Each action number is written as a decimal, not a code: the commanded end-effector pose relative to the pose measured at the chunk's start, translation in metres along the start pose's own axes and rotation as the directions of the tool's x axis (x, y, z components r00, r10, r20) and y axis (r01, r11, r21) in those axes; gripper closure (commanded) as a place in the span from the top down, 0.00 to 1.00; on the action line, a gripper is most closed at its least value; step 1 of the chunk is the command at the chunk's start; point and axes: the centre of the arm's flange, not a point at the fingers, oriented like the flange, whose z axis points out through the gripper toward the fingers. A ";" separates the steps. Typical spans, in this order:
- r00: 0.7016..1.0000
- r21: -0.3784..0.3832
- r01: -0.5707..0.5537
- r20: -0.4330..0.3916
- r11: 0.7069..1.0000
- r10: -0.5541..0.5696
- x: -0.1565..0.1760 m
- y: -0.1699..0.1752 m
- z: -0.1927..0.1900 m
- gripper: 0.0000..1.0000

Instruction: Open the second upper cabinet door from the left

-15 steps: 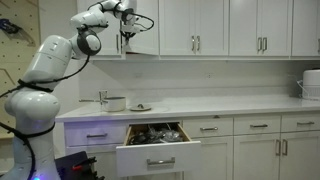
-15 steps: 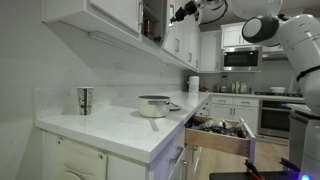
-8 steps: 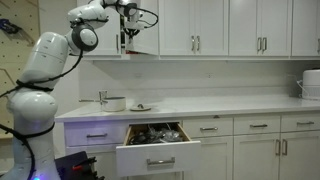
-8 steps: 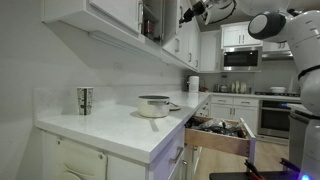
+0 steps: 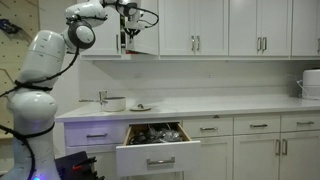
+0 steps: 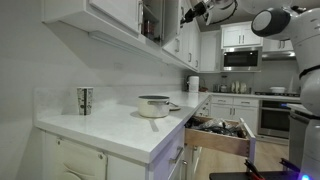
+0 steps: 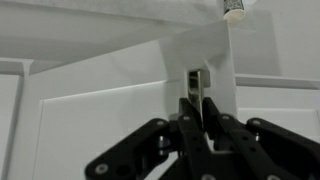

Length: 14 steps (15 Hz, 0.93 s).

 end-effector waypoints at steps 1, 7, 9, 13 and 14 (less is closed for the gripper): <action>0.995 -0.110 -0.032 -0.097 0.993 0.022 -0.005 -0.006 -0.024 0.04; 0.995 -0.123 -0.047 -0.094 0.991 0.035 -0.009 0.008 -0.024 0.04; 0.995 -0.126 -0.051 -0.093 0.991 0.039 -0.009 0.013 -0.026 0.04; 0.995 -0.132 -0.062 -0.090 0.989 0.050 -0.015 0.020 -0.034 0.04; 0.995 -0.137 -0.065 -0.088 0.989 0.053 -0.017 0.022 -0.038 0.04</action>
